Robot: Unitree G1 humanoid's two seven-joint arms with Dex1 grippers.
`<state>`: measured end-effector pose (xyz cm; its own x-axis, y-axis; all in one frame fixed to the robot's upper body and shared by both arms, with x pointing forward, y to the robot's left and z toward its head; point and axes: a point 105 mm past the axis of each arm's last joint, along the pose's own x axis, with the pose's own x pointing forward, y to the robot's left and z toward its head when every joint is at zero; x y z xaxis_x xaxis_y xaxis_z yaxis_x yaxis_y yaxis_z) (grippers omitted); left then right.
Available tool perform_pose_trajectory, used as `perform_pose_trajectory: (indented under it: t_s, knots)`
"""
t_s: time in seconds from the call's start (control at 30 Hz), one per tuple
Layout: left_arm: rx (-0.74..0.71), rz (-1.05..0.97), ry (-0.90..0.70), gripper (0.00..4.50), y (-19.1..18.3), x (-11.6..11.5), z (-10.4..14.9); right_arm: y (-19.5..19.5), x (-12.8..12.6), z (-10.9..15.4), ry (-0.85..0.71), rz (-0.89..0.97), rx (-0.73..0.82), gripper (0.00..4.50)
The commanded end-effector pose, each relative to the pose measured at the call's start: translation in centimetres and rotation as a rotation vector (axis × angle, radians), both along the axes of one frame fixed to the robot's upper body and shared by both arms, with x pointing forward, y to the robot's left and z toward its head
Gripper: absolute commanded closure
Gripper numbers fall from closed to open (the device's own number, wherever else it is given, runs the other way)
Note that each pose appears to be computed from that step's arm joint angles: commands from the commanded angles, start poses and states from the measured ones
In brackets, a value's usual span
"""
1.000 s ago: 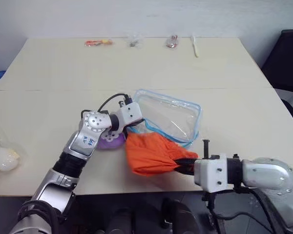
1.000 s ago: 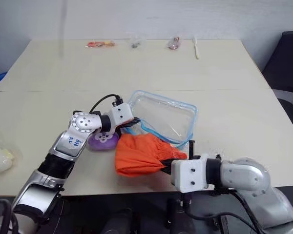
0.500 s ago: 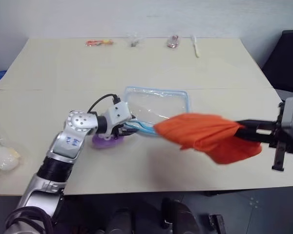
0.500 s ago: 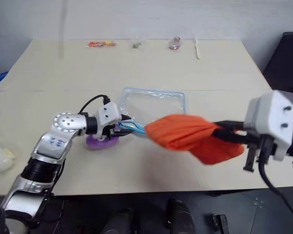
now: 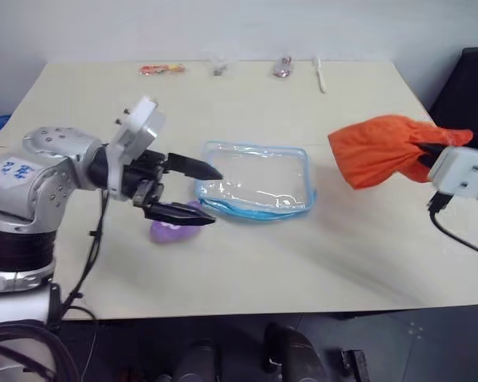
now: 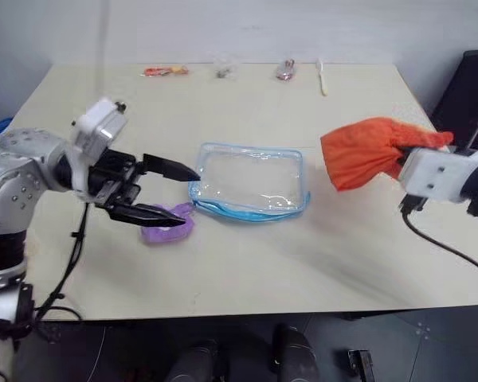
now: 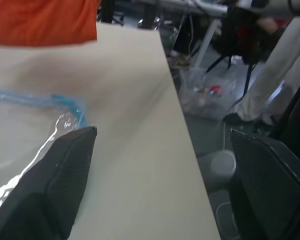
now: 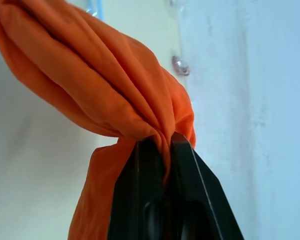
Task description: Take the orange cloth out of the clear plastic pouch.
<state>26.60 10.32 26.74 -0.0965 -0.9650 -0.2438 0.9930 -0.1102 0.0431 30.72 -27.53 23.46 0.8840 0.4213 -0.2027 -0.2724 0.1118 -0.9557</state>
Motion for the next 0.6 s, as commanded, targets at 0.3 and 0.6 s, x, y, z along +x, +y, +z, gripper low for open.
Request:
perform_pose_trajectory:
  t_s: [0.3,0.6]
  knots:
    - [-0.096,-0.004,-0.07,0.0,-2.3,0.6,1.6,-2.2,-0.5,-8.8,0.105,-0.063,0.047,4.23]
    - [-0.103,0.046,-0.144,0.0,-1.1,1.4,1.6,-2.1,-2.7,-8.7,0.149,-0.083,0.098,1.27]
